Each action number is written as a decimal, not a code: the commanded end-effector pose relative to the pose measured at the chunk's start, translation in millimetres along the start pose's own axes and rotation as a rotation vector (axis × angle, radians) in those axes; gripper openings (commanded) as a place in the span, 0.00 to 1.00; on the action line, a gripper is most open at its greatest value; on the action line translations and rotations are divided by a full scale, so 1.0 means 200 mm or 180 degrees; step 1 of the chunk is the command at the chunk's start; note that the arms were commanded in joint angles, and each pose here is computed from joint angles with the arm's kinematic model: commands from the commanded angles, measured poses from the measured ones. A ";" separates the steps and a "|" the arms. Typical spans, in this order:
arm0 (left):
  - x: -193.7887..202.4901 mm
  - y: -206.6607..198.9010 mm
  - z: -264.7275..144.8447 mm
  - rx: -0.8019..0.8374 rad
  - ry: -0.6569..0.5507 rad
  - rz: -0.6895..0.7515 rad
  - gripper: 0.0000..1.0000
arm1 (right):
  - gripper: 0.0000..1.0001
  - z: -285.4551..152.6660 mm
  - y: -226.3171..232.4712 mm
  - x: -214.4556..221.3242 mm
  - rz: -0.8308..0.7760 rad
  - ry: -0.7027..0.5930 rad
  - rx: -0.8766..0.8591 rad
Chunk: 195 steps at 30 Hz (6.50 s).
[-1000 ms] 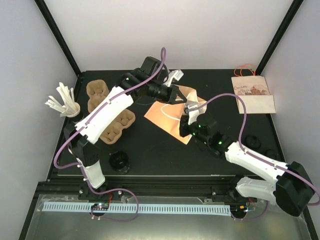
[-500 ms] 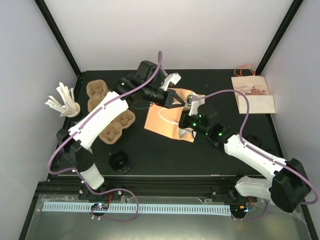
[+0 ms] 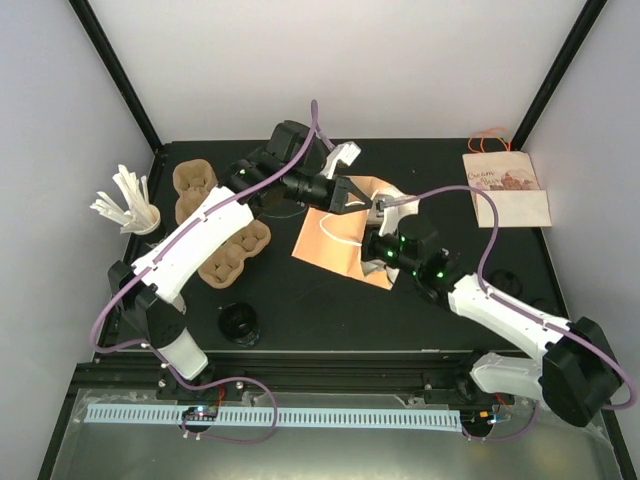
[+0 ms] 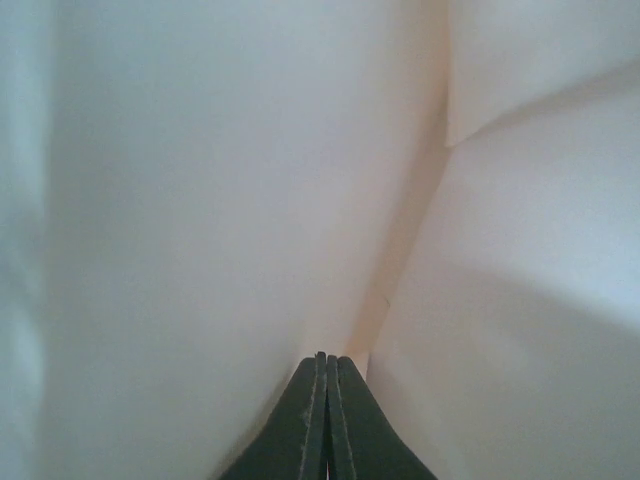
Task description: Pack the takeout coffee
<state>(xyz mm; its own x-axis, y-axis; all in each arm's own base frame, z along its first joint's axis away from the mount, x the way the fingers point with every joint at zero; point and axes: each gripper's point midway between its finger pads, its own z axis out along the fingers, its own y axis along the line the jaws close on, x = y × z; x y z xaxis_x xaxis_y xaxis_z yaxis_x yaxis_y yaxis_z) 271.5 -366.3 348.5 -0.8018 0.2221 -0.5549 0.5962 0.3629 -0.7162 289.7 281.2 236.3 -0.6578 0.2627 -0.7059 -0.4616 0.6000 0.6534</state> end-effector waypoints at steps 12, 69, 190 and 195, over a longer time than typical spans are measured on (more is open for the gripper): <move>-0.02 -0.25 -0.04 0.0659 -0.0092 0.0159 0.02 | 0.01 0.03 -0.01 0.03 -0.0119 0.0051 0.0004; 0.00 -0.52 -0.20 0.1497 -0.0082 0.0233 0.02 | 0.01 0.11 0.15 -0.08 0.0044 0.0106 -0.0311; 0.33 0.71 -0.20 -0.1032 -0.0068 -0.0697 0.01 | 0.20 0.01 0.58 -0.14 -0.2160 0.0549 0.0909; 0.32 0.69 -0.18 -0.0923 -0.0105 -0.0711 0.02 | 0.21 0.04 0.60 -0.11 -0.2170 0.0740 0.0915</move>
<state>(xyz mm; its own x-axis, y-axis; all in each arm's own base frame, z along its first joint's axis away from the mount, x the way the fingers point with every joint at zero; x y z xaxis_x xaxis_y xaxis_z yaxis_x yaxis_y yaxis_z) 297.7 -258.1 209.5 -0.9249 0.0898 -0.3694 0.3221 0.7013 -0.6360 255.9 343.9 358.7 -0.3678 -0.2947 -0.8820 -0.6256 0.7802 0.0002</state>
